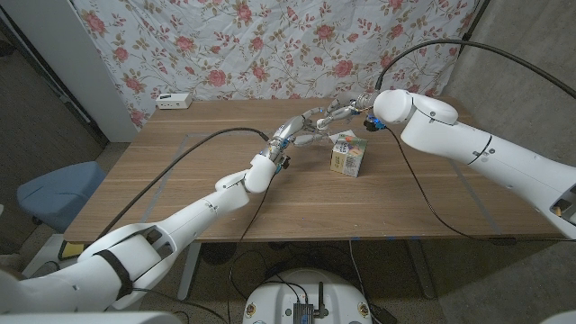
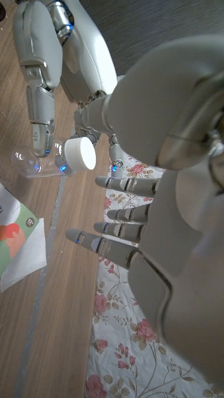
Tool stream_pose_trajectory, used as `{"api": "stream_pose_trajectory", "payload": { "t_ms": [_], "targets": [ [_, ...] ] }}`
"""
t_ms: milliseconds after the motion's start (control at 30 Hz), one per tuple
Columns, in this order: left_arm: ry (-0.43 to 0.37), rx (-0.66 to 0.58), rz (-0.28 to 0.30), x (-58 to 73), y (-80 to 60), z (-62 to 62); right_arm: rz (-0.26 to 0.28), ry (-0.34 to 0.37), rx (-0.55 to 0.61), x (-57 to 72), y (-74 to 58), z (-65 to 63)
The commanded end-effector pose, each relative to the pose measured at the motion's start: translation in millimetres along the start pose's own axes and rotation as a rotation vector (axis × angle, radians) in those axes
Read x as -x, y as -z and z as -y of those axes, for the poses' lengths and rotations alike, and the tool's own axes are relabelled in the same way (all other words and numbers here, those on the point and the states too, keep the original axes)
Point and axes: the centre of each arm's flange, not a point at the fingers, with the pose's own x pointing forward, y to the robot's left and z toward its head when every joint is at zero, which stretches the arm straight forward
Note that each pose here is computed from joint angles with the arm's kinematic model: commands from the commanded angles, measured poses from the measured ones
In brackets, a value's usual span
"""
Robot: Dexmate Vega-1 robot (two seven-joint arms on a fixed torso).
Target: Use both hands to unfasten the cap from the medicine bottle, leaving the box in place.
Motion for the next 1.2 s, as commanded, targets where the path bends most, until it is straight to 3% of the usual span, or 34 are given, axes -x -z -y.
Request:
{"api": "stream_pose_trajectory", "payload": {
  "t_ms": [33,733,1200],
  "targets": [
    [0.006,-0.019,0.005,-2.9,1.7,-2.2,-0.013,0.033,0.048,-1.5,-6.4,-2.9],
    [0.019,-0.016,0.009,-12.2,5.0,-3.1,-0.038,0.077,0.080,-11.1,-11.1,-1.8],
    [0.018,-0.011,0.007,-9.9,4.2,-1.6,-0.051,0.073,0.083,-11.2,-11.2,-4.9]
  ]
}}
